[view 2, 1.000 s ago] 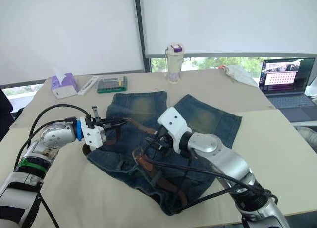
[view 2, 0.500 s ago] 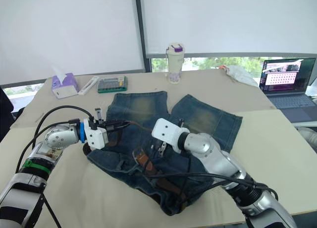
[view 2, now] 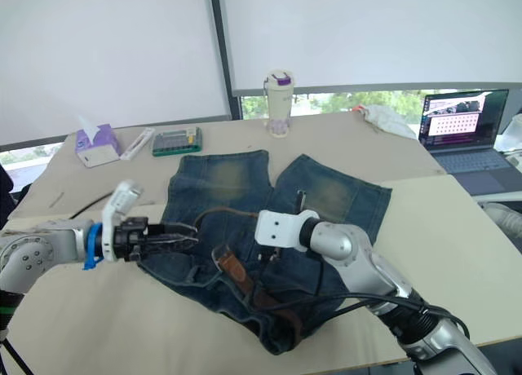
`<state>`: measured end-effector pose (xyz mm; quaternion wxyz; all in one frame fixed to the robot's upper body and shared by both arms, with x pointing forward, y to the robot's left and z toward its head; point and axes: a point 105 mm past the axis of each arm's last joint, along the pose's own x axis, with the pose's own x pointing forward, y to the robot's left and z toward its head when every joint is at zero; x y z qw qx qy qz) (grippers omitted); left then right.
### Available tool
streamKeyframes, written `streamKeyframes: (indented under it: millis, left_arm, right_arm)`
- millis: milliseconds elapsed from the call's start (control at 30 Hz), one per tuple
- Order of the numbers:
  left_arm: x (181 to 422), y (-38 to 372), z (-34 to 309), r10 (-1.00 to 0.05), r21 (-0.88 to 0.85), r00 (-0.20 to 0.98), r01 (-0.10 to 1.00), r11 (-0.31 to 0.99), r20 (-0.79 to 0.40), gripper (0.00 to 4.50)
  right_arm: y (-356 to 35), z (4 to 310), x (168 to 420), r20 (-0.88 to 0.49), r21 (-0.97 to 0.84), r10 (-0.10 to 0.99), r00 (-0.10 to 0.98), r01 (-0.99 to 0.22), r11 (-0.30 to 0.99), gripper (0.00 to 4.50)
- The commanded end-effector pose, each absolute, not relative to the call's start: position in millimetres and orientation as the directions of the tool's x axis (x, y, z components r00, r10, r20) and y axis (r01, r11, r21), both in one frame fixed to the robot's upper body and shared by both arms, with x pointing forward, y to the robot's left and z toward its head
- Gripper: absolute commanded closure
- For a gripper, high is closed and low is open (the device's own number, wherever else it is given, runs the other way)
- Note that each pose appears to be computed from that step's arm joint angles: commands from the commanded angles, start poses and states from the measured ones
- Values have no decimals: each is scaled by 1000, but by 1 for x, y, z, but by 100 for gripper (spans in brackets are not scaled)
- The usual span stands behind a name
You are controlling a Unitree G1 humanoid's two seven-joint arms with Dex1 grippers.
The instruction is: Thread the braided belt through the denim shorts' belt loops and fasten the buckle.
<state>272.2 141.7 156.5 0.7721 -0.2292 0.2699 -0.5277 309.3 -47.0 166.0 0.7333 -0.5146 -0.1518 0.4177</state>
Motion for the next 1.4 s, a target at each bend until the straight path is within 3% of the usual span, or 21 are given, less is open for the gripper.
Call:
streamKeyframes:
  millis: [33, 167, 267, 433, 733, 867, 967, 1000, 1133, 1200, 1333, 1400]
  left_arm:
    - [273, 122, 174, -929, -730, 349, 604, 321, -119, 155]
    - [282, 112, 165, -875, -830, 468, 437, 347, -120, 155]
    - [288, 104, 166, -844, -870, 533, 384, 311, -67, 155]
    - [299, 105, 157, -780, -903, 617, 274, 330, -98, 155]
    - [300, 113, 150, -757, -918, 641, 218, 332, -121, 446]
    - [302, 116, 150, -756, -919, 643, 213, 333, -125, 446]
    - [304, 118, 152, -753, -920, 647, 213, 328, -119, 446]
    - [304, 120, 153, -748, -920, 653, 213, 330, -117, 450]
    - [303, 133, 157, -728, -911, 676, 224, 346, -111, 450]
    - [299, 139, 160, -731, -900, 674, 248, 360, -107, 450]
    - [288, 142, 153, -753, -858, 630, 269, 438, -188, 450]
    - [284, 143, 149, -749, -823, 611, 269, 500, -256, 450]
  right_arm:
    - [-40, 181, 301, -146, -953, 807, 573, -300, 41, 450]
    - [-36, 181, 299, -124, -981, 821, 558, -195, -15, 450]
    - [-33, 181, 297, -114, -987, 830, 545, -160, -30, 450]
    - [-33, 182, 297, -97, -990, 834, 542, -138, -26, 450]
    - [-38, 183, 298, -76, -989, 820, 567, -146, 9, 450]
    - [-41, 177, 299, -97, -971, 809, 580, -233, 51, 450]
    - [-42, 177, 295, -108, -898, 816, 568, -408, 166, 450]
    - [-44, 178, 294, -99, -833, 813, 574, -495, 248, 359]
    - [-51, 173, 275, -119, -487, 851, 511, -777, 398, 221]
    - [-54, 163, 258, -193, -355, 886, 422, -872, 338, 161]
    - [-50, 144, 247, -279, -265, 893, 353, -922, 281, 161]
    - [-43, 142, 253, -252, -204, 891, 378, -921, 333, 161]
